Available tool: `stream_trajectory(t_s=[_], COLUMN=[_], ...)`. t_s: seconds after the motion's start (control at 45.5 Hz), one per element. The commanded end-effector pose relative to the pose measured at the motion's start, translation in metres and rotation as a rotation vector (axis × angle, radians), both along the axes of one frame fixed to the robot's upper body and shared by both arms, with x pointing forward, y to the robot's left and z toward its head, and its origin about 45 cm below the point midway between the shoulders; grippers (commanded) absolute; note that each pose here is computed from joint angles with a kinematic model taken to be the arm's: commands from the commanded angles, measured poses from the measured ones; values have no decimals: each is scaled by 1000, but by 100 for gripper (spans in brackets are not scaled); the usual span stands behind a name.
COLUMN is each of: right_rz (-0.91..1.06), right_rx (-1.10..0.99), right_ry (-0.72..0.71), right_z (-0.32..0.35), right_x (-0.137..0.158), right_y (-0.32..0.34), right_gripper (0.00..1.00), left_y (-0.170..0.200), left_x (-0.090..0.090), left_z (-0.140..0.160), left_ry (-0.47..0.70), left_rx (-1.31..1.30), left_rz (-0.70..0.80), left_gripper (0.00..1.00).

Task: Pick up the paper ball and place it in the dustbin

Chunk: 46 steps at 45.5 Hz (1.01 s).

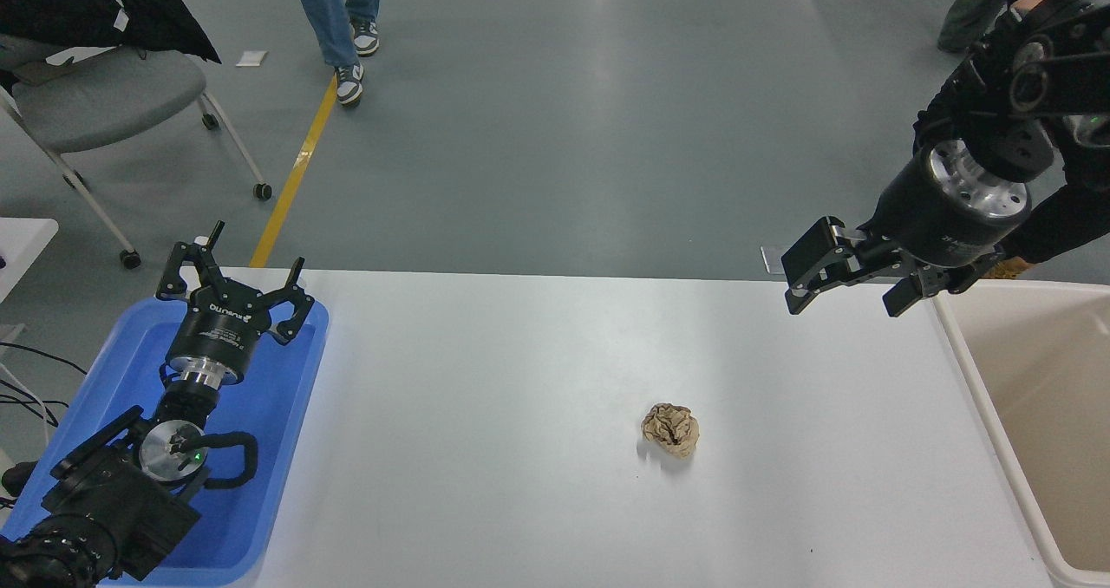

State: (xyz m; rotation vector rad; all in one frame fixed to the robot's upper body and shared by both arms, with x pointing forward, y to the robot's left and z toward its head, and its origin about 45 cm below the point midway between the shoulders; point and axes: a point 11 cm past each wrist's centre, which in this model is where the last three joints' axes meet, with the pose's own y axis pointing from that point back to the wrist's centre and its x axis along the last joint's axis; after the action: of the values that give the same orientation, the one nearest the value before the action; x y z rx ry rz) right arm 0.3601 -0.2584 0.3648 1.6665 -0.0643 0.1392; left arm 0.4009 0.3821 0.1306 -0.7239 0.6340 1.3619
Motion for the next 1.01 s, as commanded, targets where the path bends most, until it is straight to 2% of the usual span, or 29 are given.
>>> stream_trajectory(t_s=[0.0,0.989], right_rz=[4,28], right_rx=[3,-12], right_ry=[-1,6], right_z=[1,-4], right_x=[0,1], right_y=[2,9], right_gripper=[100,100], left_y=[0,0], left_x=[0,0], left_z=[0,0], left_ry=[0,0], left_rx=[0,0], left_rz=[0,0], left_gripper=[100,100])
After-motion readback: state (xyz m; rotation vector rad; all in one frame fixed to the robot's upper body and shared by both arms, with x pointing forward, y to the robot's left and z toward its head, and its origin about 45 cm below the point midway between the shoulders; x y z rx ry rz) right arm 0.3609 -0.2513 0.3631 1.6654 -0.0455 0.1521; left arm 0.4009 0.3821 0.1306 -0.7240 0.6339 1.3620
